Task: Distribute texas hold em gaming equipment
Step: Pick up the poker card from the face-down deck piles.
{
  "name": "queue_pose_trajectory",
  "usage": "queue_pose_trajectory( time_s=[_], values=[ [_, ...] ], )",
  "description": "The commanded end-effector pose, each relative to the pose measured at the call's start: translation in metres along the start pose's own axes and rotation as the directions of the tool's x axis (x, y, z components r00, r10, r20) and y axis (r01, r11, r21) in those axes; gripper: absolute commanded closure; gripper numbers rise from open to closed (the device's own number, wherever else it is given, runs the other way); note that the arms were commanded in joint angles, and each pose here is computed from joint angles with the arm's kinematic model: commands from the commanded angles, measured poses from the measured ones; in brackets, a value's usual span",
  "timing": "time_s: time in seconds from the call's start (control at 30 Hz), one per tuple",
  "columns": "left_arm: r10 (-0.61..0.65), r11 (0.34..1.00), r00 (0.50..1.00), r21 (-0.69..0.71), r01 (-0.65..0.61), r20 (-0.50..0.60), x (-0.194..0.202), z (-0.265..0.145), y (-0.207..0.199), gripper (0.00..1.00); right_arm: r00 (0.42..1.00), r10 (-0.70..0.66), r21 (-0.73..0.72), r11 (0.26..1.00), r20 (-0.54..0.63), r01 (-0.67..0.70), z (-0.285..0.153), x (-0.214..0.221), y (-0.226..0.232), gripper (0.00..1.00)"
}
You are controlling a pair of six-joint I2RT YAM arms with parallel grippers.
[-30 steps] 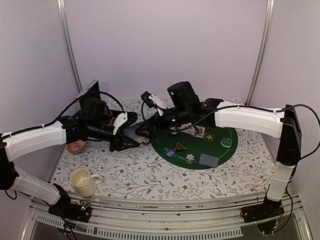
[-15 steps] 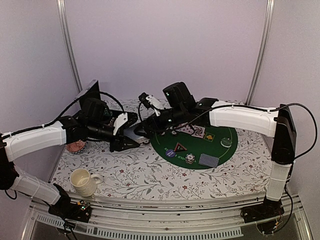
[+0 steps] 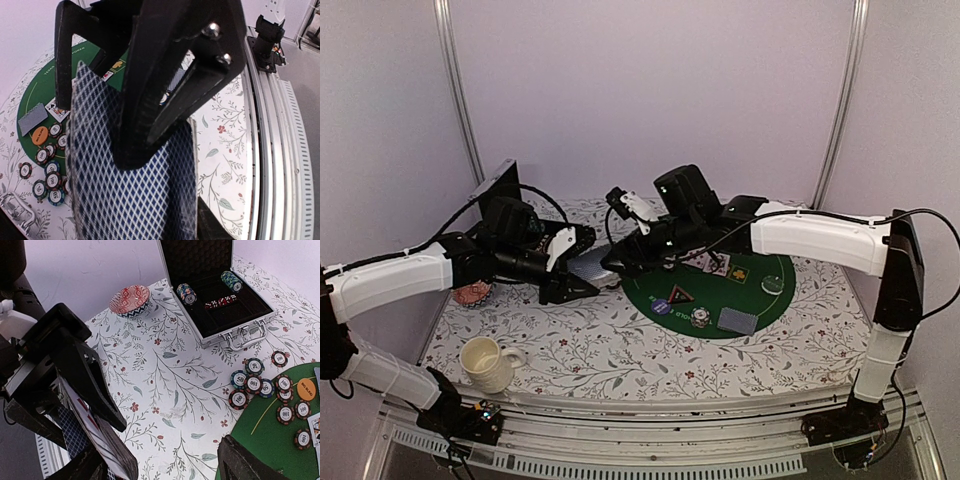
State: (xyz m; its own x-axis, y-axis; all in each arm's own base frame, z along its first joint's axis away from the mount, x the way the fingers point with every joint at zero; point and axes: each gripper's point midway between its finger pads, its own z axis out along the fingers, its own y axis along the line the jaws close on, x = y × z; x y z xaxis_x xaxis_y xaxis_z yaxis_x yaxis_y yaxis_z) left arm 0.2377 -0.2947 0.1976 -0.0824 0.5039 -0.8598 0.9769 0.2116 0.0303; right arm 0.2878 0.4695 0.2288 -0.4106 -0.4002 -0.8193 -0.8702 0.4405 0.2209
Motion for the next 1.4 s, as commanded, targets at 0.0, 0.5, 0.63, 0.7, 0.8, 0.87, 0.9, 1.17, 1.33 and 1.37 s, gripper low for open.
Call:
queue_pose_trajectory(
  time_s=[0.0, 0.5, 0.63, 0.7, 0.8, 0.87, 0.9, 1.17, 1.33, 1.37],
  values=[
    [0.039, 0.999, 0.999, 0.007, -0.04, 0.03, -0.01, -0.004, -0.006, 0.62, 1.0, 0.0, 0.027, 1.0, 0.001, 0.0, -0.015, -0.002, -0.004, 0.24],
    [0.038, 0.999, 0.999, -0.002, -0.038, 0.024, -0.009, -0.003, -0.004, 0.62, 1.0, 0.015, -0.03, 0.999, 0.001, -0.015, -0.032, -0.011, 0.011, 0.67],
    [0.037, 0.999, 0.999, -0.002, -0.036, 0.022, -0.008, -0.003, -0.004, 0.62, 1.0, 0.018, -0.024, 1.0, -0.008, -0.018, -0.036, -0.01, 0.011, 0.79],
    [0.037, 0.999, 0.999, -0.003, -0.037, 0.021, -0.008, -0.003, -0.004, 0.62, 1.0, 0.016, -0.02, 1.0, -0.014, -0.017, -0.038, -0.009, 0.011, 0.85],
    [0.036, 0.999, 0.999, -0.003, -0.036, 0.019, -0.008, -0.002, -0.004, 0.62, 1.0, 0.015, -0.01, 1.0, -0.019, -0.015, -0.043, -0.01, 0.011, 0.94],
    [0.036, 0.999, 0.999, -0.003, -0.036, 0.02, -0.008, -0.002, -0.004, 0.62, 1.0, 0.013, 0.0, 1.0, -0.021, -0.013, -0.047, -0.01, 0.011, 0.96],
    [0.035, 0.999, 0.999, -0.003, -0.035, 0.019, -0.007, -0.002, -0.004, 0.62, 1.0, 0.01, 0.007, 1.0, -0.02, -0.01, -0.05, -0.011, 0.01, 0.97],
    [0.036, 0.999, 0.999, -0.003, -0.036, 0.019, -0.008, -0.002, -0.004, 0.62, 1.0, -0.012, 0.034, 0.999, 0.008, 0.011, -0.075, -0.021, 0.013, 0.97],
    [0.036, 0.999, 0.999, -0.004, -0.036, 0.019, -0.008, -0.002, -0.003, 0.62, 0.999, -0.041, 0.044, 0.998, 0.032, 0.04, -0.098, -0.03, 0.017, 0.98],
    [0.035, 0.999, 0.999, -0.004, -0.035, 0.018, -0.007, -0.002, -0.003, 0.62, 0.998, -0.045, 0.059, 0.997, 0.038, 0.043, -0.107, -0.032, 0.015, 0.98]
  ],
)
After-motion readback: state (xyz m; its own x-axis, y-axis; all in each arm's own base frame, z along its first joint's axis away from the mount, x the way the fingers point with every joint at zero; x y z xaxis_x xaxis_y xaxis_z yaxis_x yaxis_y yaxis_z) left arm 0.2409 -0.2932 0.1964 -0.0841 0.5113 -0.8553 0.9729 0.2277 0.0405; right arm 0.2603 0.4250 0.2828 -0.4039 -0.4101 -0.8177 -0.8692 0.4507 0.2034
